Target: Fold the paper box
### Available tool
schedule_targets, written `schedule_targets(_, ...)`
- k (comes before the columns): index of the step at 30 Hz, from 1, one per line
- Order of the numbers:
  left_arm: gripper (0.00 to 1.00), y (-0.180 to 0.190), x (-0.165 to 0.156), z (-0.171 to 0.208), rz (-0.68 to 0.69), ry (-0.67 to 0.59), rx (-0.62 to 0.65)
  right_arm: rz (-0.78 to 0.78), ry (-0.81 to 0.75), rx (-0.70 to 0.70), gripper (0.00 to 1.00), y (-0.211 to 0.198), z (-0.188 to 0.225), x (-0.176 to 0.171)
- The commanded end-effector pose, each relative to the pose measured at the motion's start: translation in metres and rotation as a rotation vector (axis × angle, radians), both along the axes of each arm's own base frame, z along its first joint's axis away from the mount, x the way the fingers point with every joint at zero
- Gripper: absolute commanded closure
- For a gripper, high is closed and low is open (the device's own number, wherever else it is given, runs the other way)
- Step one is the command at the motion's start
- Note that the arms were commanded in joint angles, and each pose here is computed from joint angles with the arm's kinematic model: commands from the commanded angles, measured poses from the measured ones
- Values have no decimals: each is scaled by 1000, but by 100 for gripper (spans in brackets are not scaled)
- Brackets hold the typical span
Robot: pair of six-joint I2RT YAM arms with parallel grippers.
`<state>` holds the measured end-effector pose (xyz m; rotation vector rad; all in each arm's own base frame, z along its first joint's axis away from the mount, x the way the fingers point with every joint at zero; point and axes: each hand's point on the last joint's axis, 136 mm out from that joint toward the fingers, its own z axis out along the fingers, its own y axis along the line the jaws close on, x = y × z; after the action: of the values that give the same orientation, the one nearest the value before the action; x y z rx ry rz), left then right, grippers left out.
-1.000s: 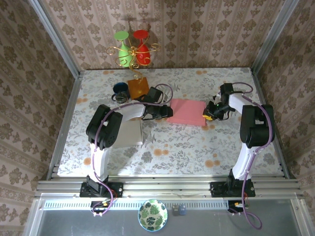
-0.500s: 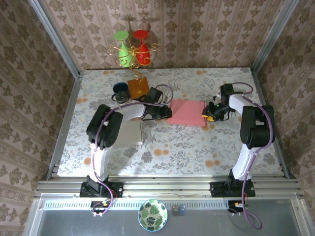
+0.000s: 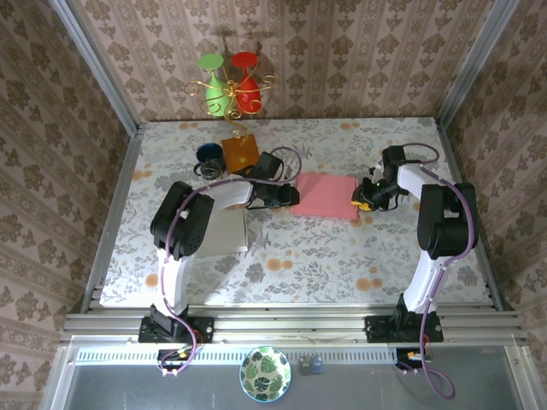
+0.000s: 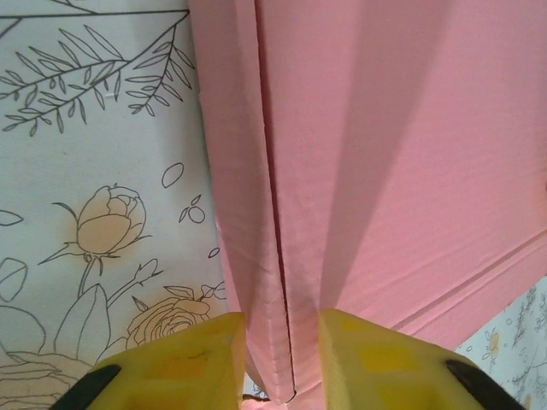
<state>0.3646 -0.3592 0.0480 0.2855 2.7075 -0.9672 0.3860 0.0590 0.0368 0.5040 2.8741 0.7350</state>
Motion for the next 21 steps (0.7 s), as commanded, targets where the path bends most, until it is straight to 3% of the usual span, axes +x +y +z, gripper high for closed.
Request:
schedule_targets(1, 66, 7, 9, 27, 20, -40, -19, 29, 57, -23, 76, -2, -10, -11)
schedule_targets(12, 63, 5, 22, 17, -12, -2, -19, 43, 55, -23, 77, 2, -8, -10)
schedule_targets(21, 60, -2, 26, 20, -13, -49, -15, 50, 54, -24, 76, 3, -7, -11)
